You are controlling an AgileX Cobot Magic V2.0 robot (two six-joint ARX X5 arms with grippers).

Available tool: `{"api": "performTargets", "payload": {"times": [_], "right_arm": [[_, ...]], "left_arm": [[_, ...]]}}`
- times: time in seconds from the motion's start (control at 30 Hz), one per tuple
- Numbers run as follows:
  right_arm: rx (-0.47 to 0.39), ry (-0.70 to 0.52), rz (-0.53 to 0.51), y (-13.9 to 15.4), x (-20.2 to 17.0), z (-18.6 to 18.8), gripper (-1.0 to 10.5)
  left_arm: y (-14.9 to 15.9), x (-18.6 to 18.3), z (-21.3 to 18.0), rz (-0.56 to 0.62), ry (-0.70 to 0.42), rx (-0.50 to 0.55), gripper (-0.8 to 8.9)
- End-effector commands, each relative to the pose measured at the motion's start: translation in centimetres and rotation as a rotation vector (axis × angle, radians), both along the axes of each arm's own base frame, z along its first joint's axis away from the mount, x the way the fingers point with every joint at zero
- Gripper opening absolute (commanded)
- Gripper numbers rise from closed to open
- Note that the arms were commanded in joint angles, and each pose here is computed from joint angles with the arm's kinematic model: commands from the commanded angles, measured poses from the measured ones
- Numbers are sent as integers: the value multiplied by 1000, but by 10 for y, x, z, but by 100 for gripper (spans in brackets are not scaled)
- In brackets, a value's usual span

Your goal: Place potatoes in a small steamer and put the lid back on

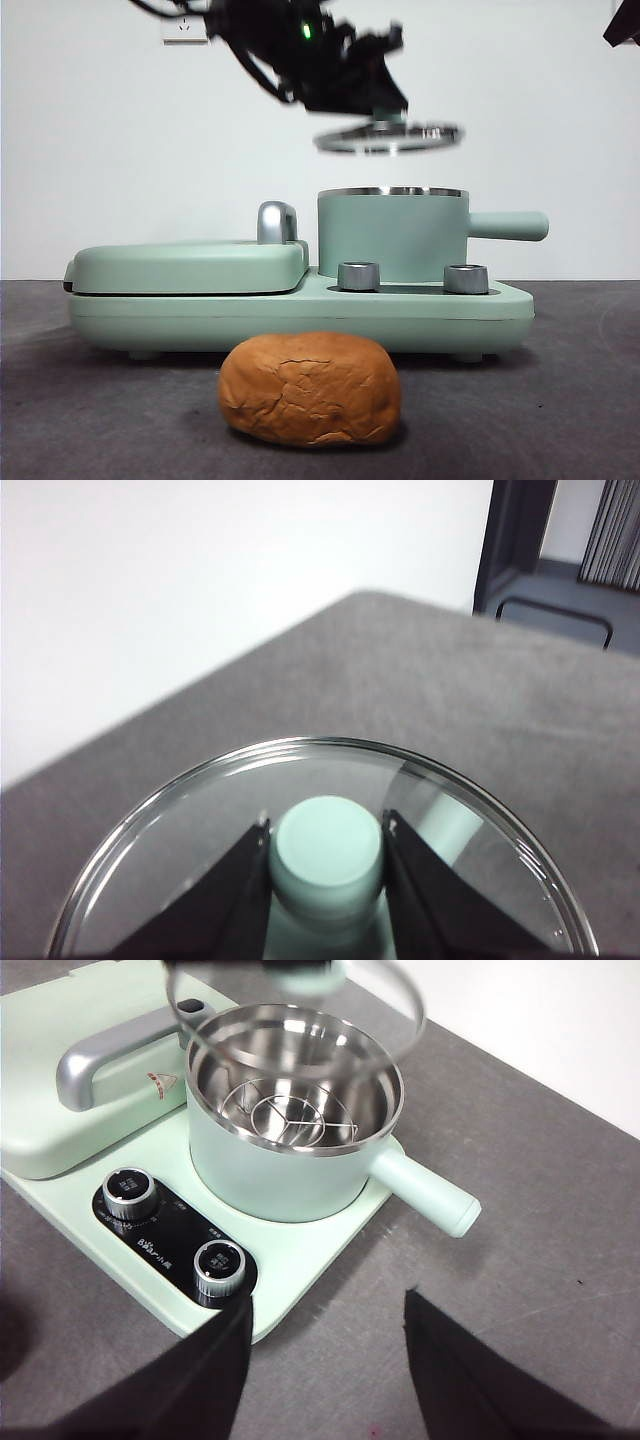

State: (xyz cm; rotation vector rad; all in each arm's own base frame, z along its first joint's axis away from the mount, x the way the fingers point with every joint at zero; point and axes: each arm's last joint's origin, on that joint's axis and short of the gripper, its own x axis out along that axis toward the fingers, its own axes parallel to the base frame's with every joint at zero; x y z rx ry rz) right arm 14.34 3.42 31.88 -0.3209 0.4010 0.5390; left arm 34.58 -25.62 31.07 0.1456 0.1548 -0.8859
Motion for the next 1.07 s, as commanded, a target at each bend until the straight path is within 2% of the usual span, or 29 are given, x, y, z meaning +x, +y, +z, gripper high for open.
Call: {"api": "performTargets", "payload": {"times": [0.03, 0.33, 0.63, 0.77, 1.07], "right_arm": [[15, -13, -2, 1, 1, 5, 241], [17, -12, 29, 5, 0, 5, 241], [4, 19, 177, 28, 0, 1, 247], [-13, 57, 250, 43, 6, -6, 295], [-55, 140, 425, 84, 18, -26, 303]], "left_arm": [[6, -10, 32, -2, -63, -42, 6], [40, -39, 71, 26, -19, -14, 9], [86, -59, 78, 105, 120, 71, 10], [101, -74, 81, 125, 119, 69, 10], [136, -108, 72, 186, 136, 46, 10]]}}
